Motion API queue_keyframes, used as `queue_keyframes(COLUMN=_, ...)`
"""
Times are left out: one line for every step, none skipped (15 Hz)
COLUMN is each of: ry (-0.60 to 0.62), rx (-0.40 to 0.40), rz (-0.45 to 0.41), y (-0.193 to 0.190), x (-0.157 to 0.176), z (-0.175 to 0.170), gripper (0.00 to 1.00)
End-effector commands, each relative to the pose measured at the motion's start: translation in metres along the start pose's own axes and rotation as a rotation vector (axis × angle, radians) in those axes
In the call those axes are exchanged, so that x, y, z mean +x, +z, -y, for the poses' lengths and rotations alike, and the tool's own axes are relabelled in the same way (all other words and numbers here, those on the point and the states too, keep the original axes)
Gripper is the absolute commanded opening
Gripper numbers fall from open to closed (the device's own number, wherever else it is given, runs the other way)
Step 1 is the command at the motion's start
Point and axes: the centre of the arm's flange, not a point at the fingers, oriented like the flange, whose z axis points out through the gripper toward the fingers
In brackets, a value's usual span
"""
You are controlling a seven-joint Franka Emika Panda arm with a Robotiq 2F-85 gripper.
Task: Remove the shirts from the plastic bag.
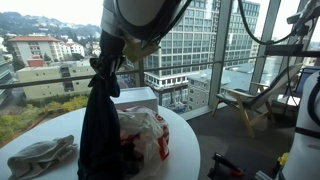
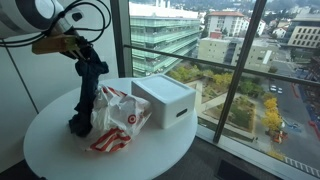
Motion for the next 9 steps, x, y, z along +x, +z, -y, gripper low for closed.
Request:
queue_keyframes(ry=-0.009, rx=-0.016, rz=-0.079, y=-0.016, x=0.012, z=0.001, gripper=0.02)
queue_keyframes(ry=-0.005, rx=-0.015, rz=-0.113, y=-0.023, x=0.021, z=0.004, gripper=0.02)
queue_keyframes(ry=-0.011, rx=-0.004, rz=-0.148, y=-0.033, x=0.032, z=0.009, gripper=0.02)
queue_keyframes(ry=-0.018, rx=0.002, rz=-0.183, y=-0.040, x=0.041, z=0.014, gripper=0.02)
queue_keyframes(ry=-0.022, rx=0.009, rz=-0.223, y=-0.047, x=0.051, z=0.022, gripper=0.02)
queue_keyframes(ry=-0.028, rx=0.019, rz=-0.256, y=-0.052, x=0.058, z=0.030, gripper=0.02)
queue_keyframes(ry=-0.034, rx=0.036, rz=-0.281, y=-0.053, x=0.064, z=0.040, gripper=0.02)
queue_keyframes(ry=-0.047, rx=0.049, rz=-0.299, y=-0.049, x=0.067, z=0.051, gripper=0.02)
queue_keyframes(ry=-0.049, rx=0.063, rz=-0.316, y=-0.046, x=0.069, z=0.063, gripper=0.02)
